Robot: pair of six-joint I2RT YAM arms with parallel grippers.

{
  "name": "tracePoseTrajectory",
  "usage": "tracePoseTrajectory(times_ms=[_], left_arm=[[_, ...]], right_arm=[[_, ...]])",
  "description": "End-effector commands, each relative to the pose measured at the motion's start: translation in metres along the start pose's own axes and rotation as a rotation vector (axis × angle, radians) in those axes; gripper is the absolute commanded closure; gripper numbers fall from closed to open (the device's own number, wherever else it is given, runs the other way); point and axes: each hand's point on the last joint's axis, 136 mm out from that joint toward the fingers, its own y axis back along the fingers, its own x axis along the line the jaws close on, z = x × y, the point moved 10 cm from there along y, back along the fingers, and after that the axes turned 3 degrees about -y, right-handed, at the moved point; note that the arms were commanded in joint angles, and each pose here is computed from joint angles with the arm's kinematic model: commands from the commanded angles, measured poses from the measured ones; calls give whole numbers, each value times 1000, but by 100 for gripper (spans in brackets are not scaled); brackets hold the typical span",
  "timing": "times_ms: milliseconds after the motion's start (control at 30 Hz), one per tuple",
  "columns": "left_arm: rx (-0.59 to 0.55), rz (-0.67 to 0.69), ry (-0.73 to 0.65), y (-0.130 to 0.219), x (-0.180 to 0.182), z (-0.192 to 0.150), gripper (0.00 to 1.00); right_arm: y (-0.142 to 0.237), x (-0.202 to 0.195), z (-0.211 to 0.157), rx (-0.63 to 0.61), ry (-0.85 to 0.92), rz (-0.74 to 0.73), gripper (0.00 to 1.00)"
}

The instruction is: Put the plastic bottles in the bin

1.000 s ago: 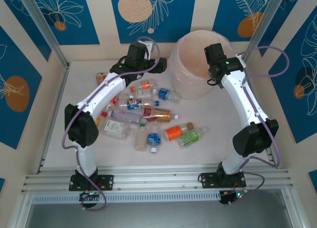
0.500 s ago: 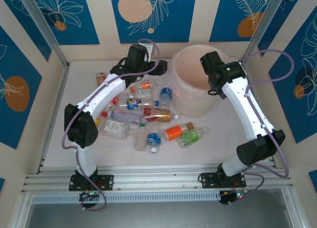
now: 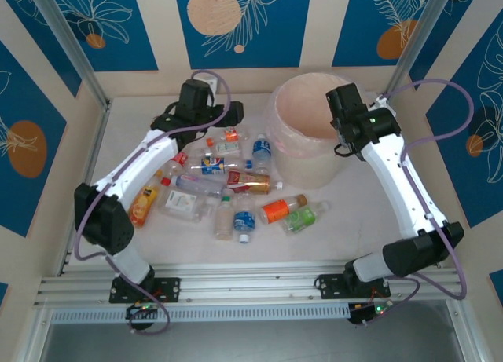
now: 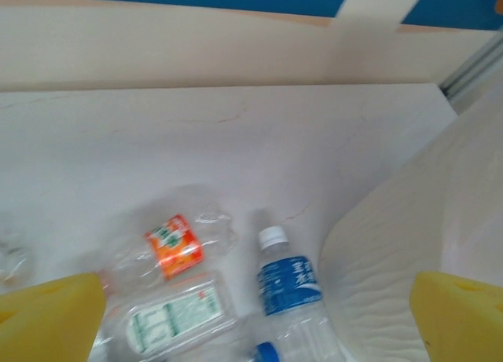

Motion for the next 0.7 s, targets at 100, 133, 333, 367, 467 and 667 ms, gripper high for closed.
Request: tracePoseTrajectory(times_ms=[100, 133, 333, 367, 467, 667], left_arm=[[-19, 119, 134, 37, 44, -19, 0], [-12, 130, 138, 40, 49, -25, 1], [20, 164, 145, 51, 60, -51, 1], [20, 161, 144, 52, 61, -53, 0], [14, 143, 139, 52, 59, -52, 1], [-2, 114, 129, 55, 56, -49, 1]], right_arm=[[36, -20, 10, -4, 34, 182, 1], [41, -24, 9, 2, 34, 206, 1], [48, -55, 1, 7, 38, 214, 1], [45, -59, -1, 5, 38, 204, 1], [33, -63, -9, 16, 45, 204, 1], [8, -50, -17, 66, 54, 226, 1]])
